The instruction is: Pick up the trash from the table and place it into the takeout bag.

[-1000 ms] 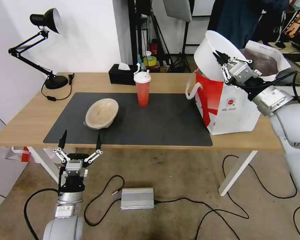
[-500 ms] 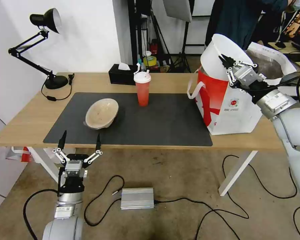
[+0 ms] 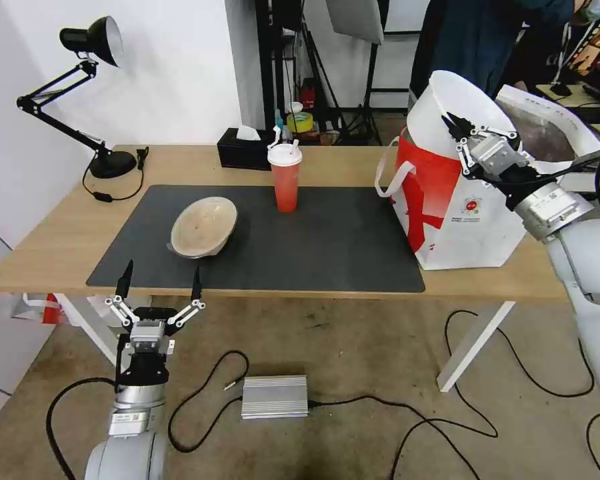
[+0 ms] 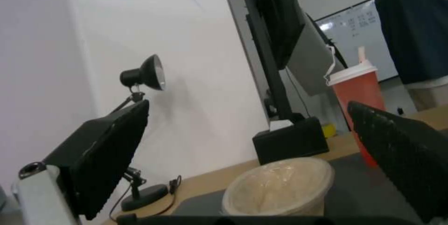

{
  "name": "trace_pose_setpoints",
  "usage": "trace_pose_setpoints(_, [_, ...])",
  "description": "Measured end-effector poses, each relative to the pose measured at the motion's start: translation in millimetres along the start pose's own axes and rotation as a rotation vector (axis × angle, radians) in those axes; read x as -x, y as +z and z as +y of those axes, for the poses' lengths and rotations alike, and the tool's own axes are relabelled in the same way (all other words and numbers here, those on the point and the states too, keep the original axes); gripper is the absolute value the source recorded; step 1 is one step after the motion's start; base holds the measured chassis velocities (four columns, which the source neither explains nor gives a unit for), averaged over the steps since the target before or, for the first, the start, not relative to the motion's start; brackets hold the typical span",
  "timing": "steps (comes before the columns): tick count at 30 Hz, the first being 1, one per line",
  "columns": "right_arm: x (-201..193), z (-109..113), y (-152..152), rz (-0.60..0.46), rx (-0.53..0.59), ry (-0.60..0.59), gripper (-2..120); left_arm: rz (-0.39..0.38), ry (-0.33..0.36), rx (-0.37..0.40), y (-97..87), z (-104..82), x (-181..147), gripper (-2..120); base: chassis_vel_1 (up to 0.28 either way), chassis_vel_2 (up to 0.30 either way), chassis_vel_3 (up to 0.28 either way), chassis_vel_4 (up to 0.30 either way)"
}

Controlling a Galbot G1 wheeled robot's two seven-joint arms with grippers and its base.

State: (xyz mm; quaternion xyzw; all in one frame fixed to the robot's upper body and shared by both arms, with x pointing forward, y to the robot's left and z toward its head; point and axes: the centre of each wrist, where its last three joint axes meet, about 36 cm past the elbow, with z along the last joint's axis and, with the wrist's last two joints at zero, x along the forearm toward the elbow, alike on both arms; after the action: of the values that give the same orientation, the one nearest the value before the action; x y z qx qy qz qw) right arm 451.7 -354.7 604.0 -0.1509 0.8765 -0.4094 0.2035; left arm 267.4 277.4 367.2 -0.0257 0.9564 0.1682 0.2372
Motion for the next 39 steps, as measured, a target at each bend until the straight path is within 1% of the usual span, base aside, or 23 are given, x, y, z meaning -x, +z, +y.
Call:
trace_pose_setpoints(13, [-5.8,-2.8,4.6,0.047,-0.055,0.001,1,0.002,-0.002,-0.001,0.3,-0.1,-0.5,100,0.000,0.000,0.000,0.000])
trace_pose_setpoints(14, [-6.0,-3.0,4.7,0.050,-0.059,0.001,-2,0.003,-0.002,-0.002,0.3,-0.1,-0.7,100,0.000,0.000,0.000,0.000])
trace_pose_setpoints(15, [-6.0,-3.0,4.7,0.050,-0.059,0.001,-2,0.003,-0.002,-0.002,0.3,-0.1,-0.7,100,0.000,0.000,0.000,0.000])
trace_pose_setpoints(18, [-6.9,-3.2,4.7,0.057,-0.071,0.002,14,0.004,-0.003,-0.002,0.2,0.1,-1.6,100,0.000,0.000,0.000,0.000])
trace_pose_setpoints(20, [-7.1,-3.0,4.6,0.057,-0.072,0.002,14,0.004,-0.004,-0.001,0.0,0.1,-1.8,100,0.000,0.000,0.000,0.000])
trace_pose_setpoints(24, [-8.4,-2.1,3.8,0.058,-0.074,0.001,34,0.002,-0.005,-0.001,-0.4,0.3,-2.6,100,0.000,0.000,0.000,0.000])
trace_pose_setpoints(26, [-8.6,-2.0,3.7,0.058,-0.074,0.001,34,0.002,-0.005,-0.001,-0.5,0.3,-2.7,100,0.000,0.000,0.000,0.000])
trace_pose_setpoints(27, [-8.7,-2.1,3.7,0.058,-0.075,0.002,45,0.001,-0.005,-0.001,-0.5,0.3,-2.7,100,0.000,0.000,0.000,0.000])
trace_pose_setpoints(28, [-8.8,-2.1,3.7,0.058,-0.075,0.002,45,0.000,-0.005,-0.001,-0.7,0.3,-2.6,100,0.000,0.000,0.000,0.000])
trace_pose_setpoints(30, [-8.9,-2.4,3.7,0.058,-0.076,0.003,56,-0.001,-0.005,-0.001,-0.9,0.4,-2.5,100,0.000,0.000,0.000,0.000])
trace_pose_setpoints(31, [-8.9,-2.4,3.7,0.058,-0.076,0.003,56,-0.001,-0.005,-0.001,-0.9,0.4,-2.5,100,0.000,0.000,0.000,0.000])
trace_pose_setpoints(34, [-8.5,-2.8,3.5,0.057,-0.077,0.003,73,-0.002,-0.006,-0.001,-1.2,0.5,-2.3,100,0.000,0.000,0.000,0.000])
trace_pose_setpoints(36, [-8.0,-2.8,3.3,0.056,-0.077,0.003,73,-0.002,-0.006,-0.001,-1.2,0.5,-2.2,100,0.000,0.000,0.000,0.000])
trace_pose_setpoints(39, [-5.9,-2.7,2.6,0.051,-0.077,0.007,89,-0.003,-0.007,0.000,-1.2,0.5,-1.9,100,0.000,0.000,0.000,0.000])
